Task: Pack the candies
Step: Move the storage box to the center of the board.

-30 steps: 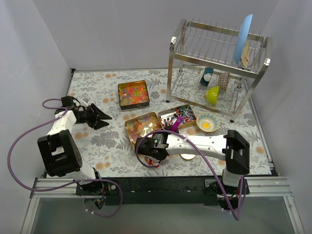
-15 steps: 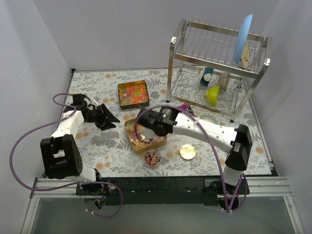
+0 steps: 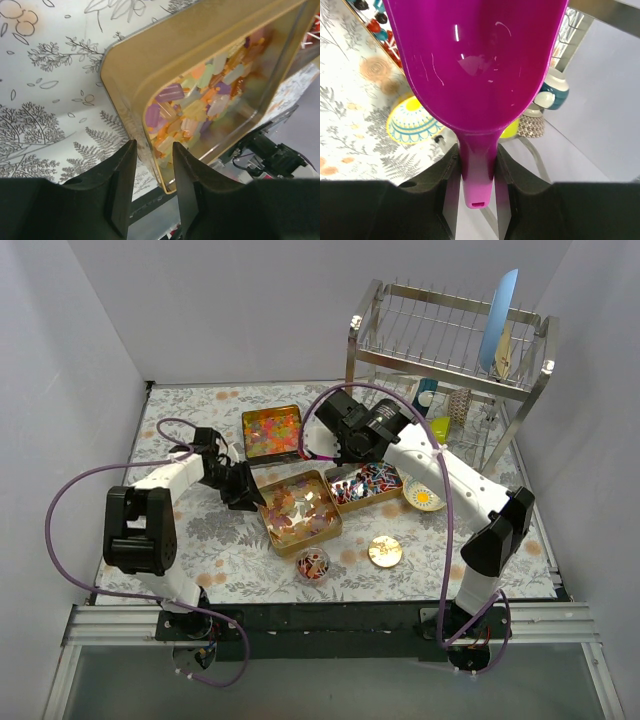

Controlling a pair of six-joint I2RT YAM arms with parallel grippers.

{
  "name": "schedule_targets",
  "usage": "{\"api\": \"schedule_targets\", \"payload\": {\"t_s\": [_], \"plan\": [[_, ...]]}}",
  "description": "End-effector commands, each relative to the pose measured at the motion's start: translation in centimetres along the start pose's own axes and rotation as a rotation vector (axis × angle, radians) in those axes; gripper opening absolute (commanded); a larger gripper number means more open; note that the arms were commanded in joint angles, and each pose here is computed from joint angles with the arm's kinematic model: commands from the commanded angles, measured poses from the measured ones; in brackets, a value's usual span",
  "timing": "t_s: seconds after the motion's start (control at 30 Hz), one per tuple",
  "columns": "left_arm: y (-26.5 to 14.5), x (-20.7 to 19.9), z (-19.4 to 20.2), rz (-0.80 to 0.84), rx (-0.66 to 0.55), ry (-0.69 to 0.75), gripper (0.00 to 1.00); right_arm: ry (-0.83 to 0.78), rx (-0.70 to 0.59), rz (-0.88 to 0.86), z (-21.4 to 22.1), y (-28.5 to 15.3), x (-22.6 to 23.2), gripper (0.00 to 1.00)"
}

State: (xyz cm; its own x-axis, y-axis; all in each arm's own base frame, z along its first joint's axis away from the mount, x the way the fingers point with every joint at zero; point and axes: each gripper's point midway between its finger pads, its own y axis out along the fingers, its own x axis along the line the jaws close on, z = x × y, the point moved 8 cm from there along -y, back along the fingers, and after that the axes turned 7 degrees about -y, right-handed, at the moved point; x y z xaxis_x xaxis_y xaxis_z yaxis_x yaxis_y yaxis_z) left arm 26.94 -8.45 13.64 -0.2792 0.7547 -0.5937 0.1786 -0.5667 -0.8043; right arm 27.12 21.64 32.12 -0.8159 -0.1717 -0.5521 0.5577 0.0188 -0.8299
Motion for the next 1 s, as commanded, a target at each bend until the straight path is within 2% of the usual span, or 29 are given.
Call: {"api": "schedule_targets", "payload": {"t_s": [0.0,0.17,0.33,0.4,0.57,0.83,0.97], "plan": [[0.6,-0.3,-1.0,-0.065,-0.022,0.051,0.34,0.148,-0.064,-0.002,0.4,0.4,-0.7,0.01],[0.4,1.2,-1.5,-0.231,-0.044,0.047,0.31,0.197,-0.072,-0.017,0.9,0.9,-1.1,0.01],[-1.3,3.8,-2.1,-0.272,-0.065,-0.009,0.29,0.214,-0.075,-0.021,1.1,1.3,-1.6,0.01],[-2.8,6.1,-2.8,-0.267,-0.092,-0.094,0.28,0.218,-0.079,-0.027,1.2,1.5,-1.6,0.01],[-4.8,9.2,-3.9,-0.320,-0.115,-0.102,0.27,0.240,-0.099,-0.046,1.1,2.2,-1.9,0.01],[-10.2,13.9,-10.3,-0.463,-0.320,-0.064,0.26,0.258,-0.131,-0.078,0.6,3.4,-3.0,0.01],[-11.7,16.6,-14.4,-0.520,-0.343,-0.060,0.26,0.263,-0.133,-0.100,0.8,3.9,-2.9,0.01]]}}
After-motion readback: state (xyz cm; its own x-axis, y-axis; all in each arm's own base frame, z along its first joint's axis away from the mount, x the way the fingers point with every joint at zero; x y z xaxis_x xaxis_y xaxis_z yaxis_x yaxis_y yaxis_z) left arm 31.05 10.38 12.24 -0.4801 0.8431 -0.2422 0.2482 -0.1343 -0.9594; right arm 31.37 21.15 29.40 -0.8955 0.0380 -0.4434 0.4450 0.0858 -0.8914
